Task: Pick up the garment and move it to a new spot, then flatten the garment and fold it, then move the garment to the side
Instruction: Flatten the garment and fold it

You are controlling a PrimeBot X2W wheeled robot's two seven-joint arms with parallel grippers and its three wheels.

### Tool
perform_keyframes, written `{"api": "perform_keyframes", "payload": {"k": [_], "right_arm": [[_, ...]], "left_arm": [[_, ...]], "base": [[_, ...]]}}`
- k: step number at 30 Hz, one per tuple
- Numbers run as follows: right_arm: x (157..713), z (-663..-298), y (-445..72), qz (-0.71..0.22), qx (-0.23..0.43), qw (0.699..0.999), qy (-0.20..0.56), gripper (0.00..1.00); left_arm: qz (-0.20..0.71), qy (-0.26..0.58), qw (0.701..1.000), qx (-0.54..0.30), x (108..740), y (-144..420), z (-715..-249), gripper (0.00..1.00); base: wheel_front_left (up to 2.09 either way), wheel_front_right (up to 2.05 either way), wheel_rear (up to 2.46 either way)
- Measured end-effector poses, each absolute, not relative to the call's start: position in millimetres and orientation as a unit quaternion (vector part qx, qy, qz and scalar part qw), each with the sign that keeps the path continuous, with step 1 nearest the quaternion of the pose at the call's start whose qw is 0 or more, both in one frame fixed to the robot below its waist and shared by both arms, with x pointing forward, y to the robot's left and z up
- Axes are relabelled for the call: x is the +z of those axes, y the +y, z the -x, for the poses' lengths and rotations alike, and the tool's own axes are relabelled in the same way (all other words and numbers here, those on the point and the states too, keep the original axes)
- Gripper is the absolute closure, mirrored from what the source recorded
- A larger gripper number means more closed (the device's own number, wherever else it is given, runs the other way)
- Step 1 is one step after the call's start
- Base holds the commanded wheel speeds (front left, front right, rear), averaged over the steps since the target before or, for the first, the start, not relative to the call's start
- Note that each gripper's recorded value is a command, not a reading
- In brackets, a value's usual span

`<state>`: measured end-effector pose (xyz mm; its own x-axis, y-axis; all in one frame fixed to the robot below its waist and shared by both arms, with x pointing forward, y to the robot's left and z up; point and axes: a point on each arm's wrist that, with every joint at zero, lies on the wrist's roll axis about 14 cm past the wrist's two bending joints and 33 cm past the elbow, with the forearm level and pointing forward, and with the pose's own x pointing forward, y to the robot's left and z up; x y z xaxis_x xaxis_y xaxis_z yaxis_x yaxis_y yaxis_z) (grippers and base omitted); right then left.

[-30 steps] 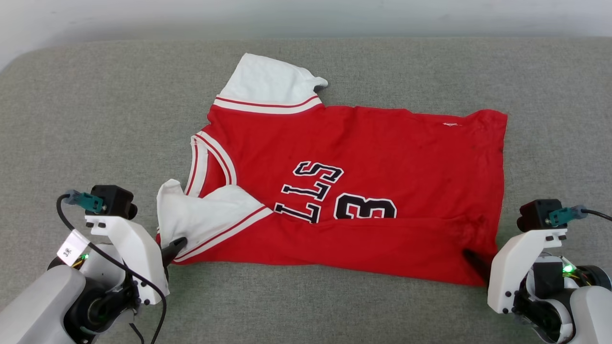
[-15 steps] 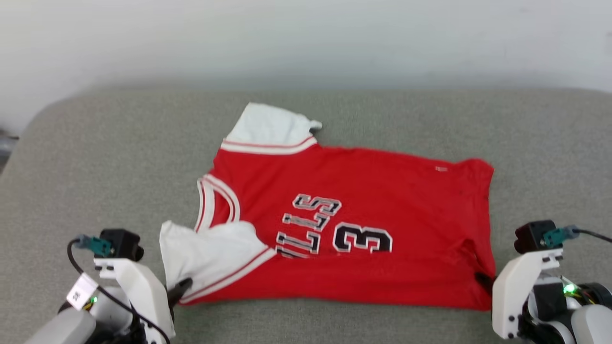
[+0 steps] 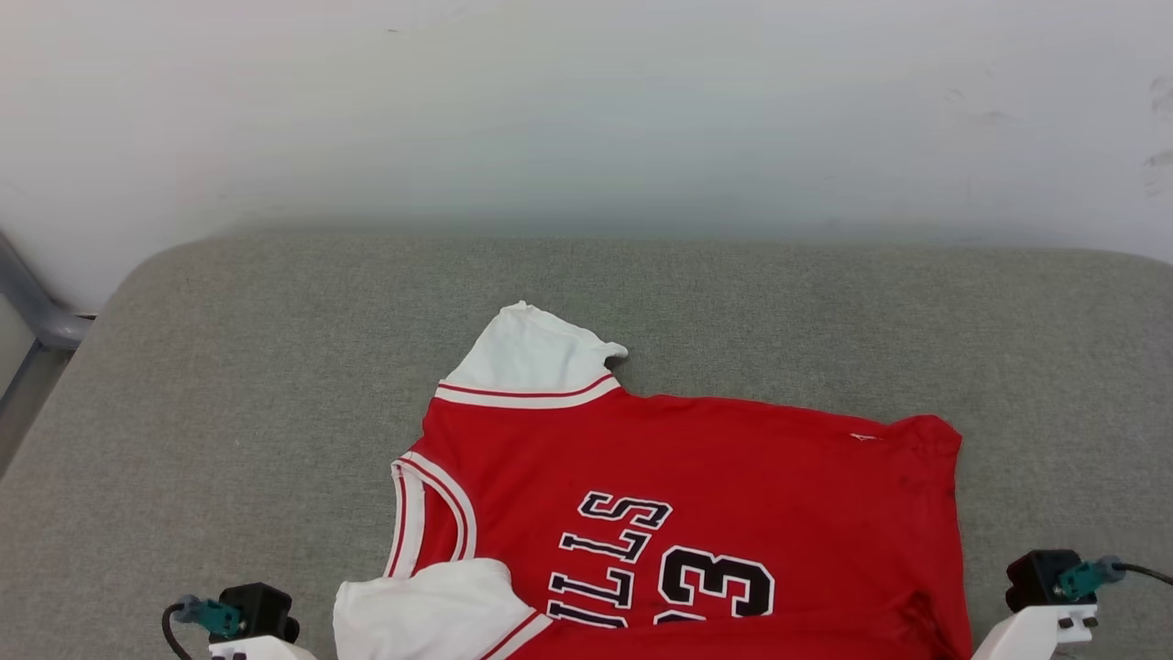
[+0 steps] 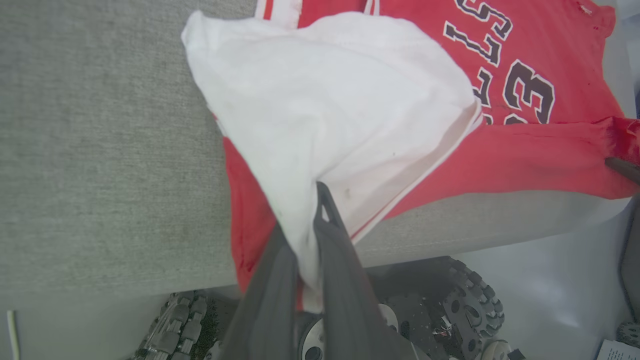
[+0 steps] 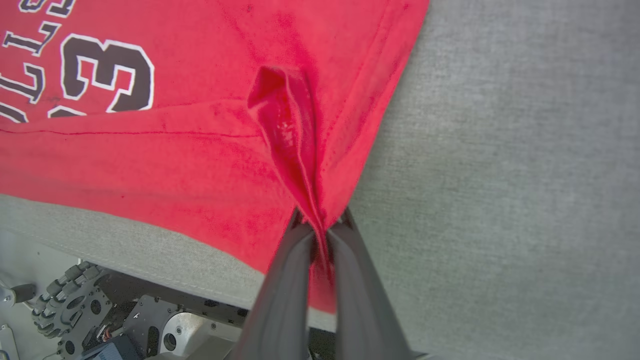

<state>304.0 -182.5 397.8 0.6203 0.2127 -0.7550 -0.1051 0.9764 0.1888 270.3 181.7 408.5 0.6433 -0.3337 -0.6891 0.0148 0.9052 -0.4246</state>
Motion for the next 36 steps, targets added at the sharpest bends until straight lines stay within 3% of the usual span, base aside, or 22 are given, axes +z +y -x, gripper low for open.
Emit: {"api": "perform_keyframes", "payload": {"k": [6,7,8,9,20,24,25,36], "right_arm": [[379,-293,-180,-0.089,0.076,0.897,0.427,1.00],[378,-293,-180,-0.092,0.075,0.898,0.424,0.59],[379,-294,-179,-0.094,0.075,0.902,0.415,0.00],[381,-296,-179,-0.099,0.074,0.907,0.402,0.00],[463,-338,-190,-0.088,0.051,0.984,0.147,0.00],[496,-346,-193,-0.072,0.041,0.994,0.072,0.00],[512,-348,-195,-0.061,0.034,0.997,0.039,0.00],[549,-374,-209,-0.042,0.002,0.999,-0.018,0.00]], "left_arm": [[0.207,0.410,0.884,-0.084,393,180,-269,1.00],[0.202,0.411,0.885,-0.083,390,182,-269,1.00],[0.203,0.410,0.886,-0.081,388,182,-270,0.39],[0.206,0.406,0.886,-0.082,387,181,-272,0.00],[0.165,0.280,0.942,-0.078,425,196,-315,0.00],[0.141,0.206,0.965,-0.081,454,196,-337,0.00],[0.126,0.142,0.979,-0.077,480,196,-354,0.00],[0.093,0.042,0.992,-0.078,520,188,-422,0.00]], "base": [[0.00,0.00,0.00],[0.00,0.00,0.00],[0.00,0.00,0.00],[0.00,0.00,0.00],[0.00,0.00,0.00],[0.00,0.00,0.00],[0.00,0.00,0.00],[0.00,0.00,0.00]]}}
